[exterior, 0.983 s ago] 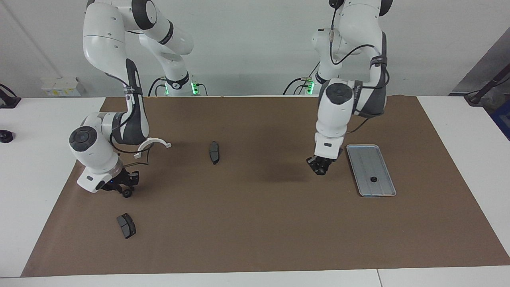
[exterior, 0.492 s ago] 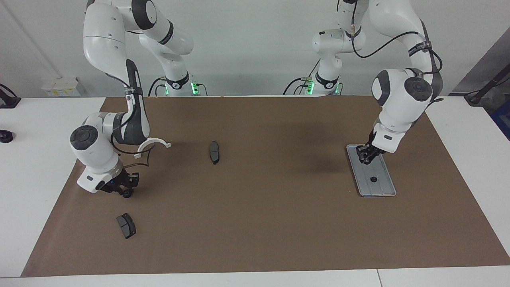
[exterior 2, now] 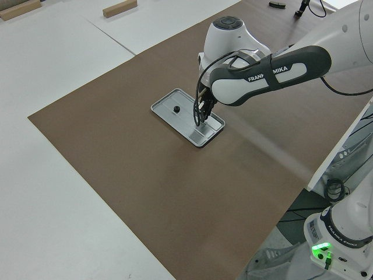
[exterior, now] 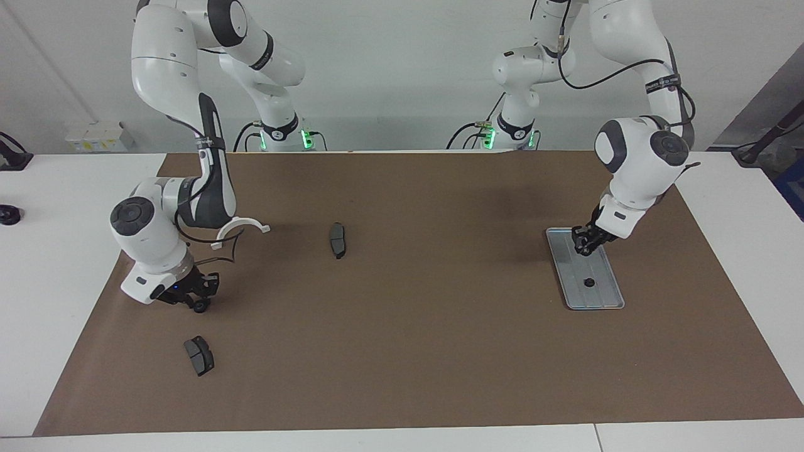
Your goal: Pick bearing gear from pile to tray
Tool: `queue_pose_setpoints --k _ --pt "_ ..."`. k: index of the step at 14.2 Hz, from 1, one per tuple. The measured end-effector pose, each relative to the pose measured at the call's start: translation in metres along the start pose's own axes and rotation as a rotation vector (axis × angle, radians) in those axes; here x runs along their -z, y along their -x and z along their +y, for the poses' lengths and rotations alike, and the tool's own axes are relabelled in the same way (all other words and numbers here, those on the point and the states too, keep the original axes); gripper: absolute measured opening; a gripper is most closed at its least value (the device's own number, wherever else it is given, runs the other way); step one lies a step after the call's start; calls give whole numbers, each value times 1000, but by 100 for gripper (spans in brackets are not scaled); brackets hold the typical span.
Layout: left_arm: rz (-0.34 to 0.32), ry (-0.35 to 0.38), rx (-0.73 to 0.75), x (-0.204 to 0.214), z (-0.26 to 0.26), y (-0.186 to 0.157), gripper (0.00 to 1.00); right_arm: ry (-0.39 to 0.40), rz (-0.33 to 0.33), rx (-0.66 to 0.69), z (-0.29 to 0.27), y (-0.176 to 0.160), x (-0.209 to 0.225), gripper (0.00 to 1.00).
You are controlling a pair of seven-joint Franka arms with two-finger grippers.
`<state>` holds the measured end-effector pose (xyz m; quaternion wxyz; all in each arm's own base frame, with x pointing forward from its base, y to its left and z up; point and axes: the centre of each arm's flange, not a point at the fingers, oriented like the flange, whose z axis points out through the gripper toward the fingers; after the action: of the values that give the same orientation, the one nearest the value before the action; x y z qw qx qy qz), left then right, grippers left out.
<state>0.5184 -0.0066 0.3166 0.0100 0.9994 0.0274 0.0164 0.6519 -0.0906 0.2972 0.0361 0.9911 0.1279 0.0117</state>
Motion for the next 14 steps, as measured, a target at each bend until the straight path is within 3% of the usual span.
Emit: queue_pose_setpoints --k 3,7,10,13,14 --pt "31 2 -17 1 0 -3 35 -16 46 15 -19 -10 24 34" --pt "57 3 -20 1 0 -6 40 -88 146 55 -87 -34 69 34" --pt "67 4 -21 6 0 -10 66 -105 254 55 -174 -59 92 34" --pt "62 5 -24 32 2 -26 99 -151 345 58 -283 -69 111 34" --pt "49 4 -27 47 4 -33 100 -167 360 71 -315 -68 116 34"
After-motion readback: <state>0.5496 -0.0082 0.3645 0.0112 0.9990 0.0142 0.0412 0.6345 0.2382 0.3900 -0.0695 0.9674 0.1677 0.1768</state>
